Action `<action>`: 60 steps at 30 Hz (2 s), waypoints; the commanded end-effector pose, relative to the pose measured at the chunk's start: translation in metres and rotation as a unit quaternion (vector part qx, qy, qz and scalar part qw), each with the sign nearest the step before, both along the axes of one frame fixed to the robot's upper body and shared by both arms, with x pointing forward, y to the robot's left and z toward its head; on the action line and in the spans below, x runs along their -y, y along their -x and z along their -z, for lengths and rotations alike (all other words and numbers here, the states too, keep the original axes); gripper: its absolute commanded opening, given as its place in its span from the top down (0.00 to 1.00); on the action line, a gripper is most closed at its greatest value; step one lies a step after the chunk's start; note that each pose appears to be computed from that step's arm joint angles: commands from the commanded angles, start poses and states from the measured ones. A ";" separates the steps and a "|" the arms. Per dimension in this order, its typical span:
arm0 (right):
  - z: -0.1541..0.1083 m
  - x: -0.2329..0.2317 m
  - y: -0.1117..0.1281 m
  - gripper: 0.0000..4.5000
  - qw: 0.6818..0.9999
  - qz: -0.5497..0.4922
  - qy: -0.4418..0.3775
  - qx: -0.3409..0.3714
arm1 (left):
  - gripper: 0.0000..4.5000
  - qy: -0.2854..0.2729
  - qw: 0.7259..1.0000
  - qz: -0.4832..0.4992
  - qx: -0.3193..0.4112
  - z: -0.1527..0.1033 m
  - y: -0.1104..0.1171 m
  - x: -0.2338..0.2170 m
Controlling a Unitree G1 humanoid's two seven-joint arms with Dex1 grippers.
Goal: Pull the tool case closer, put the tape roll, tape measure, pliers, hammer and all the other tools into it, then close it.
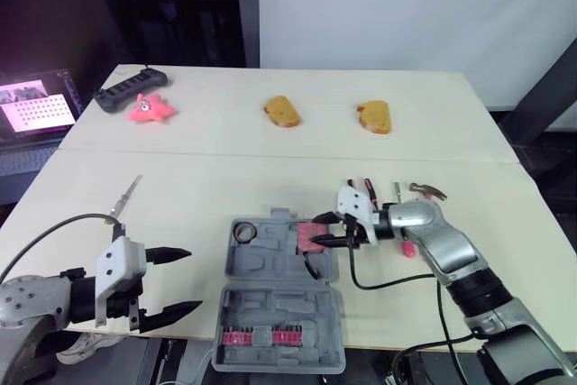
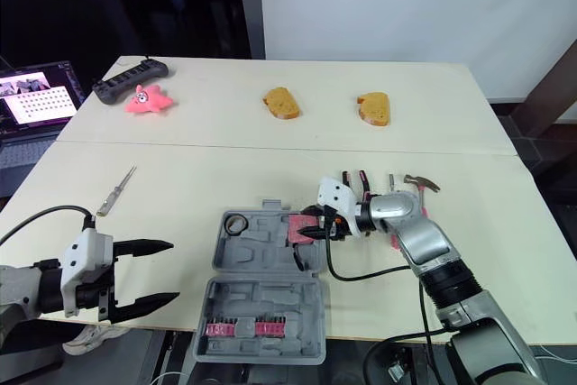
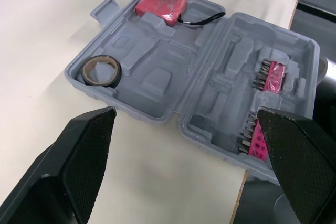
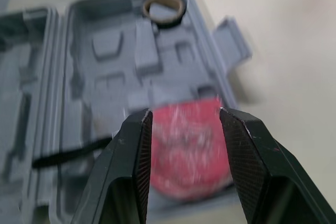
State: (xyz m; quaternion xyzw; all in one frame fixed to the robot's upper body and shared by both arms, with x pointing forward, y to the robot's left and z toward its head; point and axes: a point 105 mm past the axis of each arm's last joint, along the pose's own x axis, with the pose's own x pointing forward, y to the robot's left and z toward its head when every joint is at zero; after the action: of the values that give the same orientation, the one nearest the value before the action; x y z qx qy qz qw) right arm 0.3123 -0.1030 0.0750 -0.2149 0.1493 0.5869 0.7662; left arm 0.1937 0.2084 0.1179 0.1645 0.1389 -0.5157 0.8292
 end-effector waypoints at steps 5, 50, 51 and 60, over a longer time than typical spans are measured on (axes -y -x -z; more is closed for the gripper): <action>0.037 0.009 0.002 0.52 1.000 0.009 0.014 -0.009 | 0.00 -0.008 1.000 0.003 0.008 -0.007 -0.002 -0.004; -0.040 0.281 0.059 0.01 0.875 0.462 -0.090 0.109 | 0.00 0.076 0.913 -0.391 0.090 0.005 0.010 -0.189; -0.040 0.280 0.058 0.01 0.876 0.461 -0.093 0.110 | 0.00 0.076 0.913 -0.389 0.090 0.004 0.009 -0.188; -0.087 0.205 0.034 0.01 0.917 0.352 -0.168 0.088 | 0.00 0.066 0.960 -0.253 0.097 -0.022 -0.027 -0.123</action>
State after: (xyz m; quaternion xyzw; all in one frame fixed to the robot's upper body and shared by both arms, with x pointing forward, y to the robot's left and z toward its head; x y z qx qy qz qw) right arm 0.2775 -0.3225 0.1390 -0.0598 0.0701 0.2489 0.9641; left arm 0.2128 0.3459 0.1207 0.0918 0.0793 -0.2468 0.9614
